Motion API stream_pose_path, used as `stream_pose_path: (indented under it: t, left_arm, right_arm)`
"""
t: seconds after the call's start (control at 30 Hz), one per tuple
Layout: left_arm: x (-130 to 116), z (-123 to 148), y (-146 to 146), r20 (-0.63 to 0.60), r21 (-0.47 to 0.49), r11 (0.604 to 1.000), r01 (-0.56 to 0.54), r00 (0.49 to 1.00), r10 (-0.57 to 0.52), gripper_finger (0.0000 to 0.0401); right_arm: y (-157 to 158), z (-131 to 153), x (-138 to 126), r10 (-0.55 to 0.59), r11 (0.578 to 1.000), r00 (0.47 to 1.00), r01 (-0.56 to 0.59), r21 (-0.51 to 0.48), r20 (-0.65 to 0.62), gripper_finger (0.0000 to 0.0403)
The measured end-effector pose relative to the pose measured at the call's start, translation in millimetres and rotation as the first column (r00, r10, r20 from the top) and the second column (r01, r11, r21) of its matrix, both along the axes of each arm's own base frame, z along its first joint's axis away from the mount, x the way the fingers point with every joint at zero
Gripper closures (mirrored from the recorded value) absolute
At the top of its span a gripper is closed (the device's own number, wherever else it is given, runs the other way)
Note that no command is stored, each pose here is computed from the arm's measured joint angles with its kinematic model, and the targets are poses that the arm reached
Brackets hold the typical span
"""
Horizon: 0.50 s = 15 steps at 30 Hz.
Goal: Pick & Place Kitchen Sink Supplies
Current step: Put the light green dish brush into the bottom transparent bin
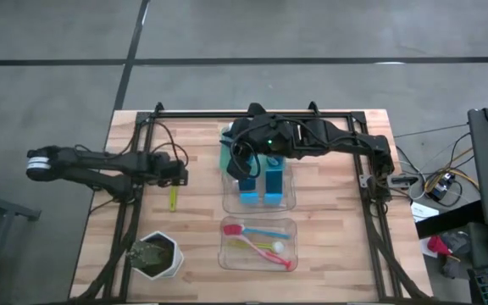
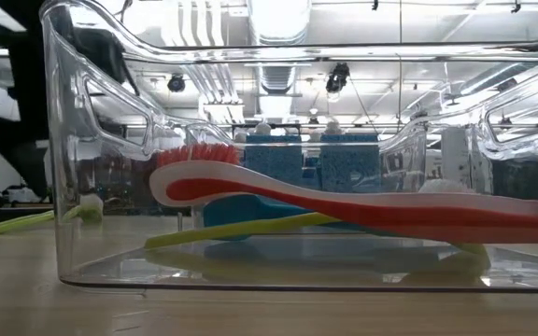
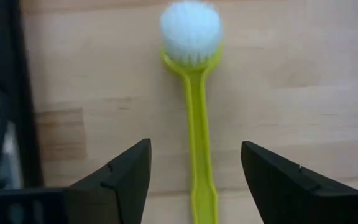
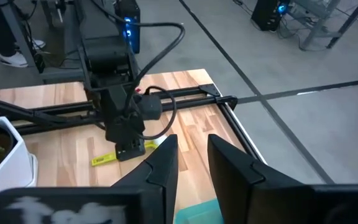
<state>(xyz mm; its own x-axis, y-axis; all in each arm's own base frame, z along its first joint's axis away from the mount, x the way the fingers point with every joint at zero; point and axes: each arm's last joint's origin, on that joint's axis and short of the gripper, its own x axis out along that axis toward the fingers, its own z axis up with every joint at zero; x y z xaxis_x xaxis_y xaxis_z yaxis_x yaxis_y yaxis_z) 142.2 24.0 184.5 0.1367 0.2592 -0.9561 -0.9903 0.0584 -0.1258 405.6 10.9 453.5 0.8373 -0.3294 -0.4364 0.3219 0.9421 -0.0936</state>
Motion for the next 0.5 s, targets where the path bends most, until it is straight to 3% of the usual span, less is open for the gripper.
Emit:
stream_pose_path:
  t: [0.27,0.5]
  left_arm:
    - [-0.5,-21.0,0.4,0.053,-0.011,1.0,-0.004,0.999,0.004,0.0163]
    - [-5.8,-34.9,0.1,0.024,-0.013,1.0,-0.011,1.0,0.011,0.0163]
  right_arm:
    - [-1.1,0.1,-0.1,0.001,1.0,1.0,-0.001,-0.008,-0.003,0.0334]
    - [-1.1,0.1,-0.2,0.005,1.0,1.0,-0.005,-0.015,-0.006,0.0329]
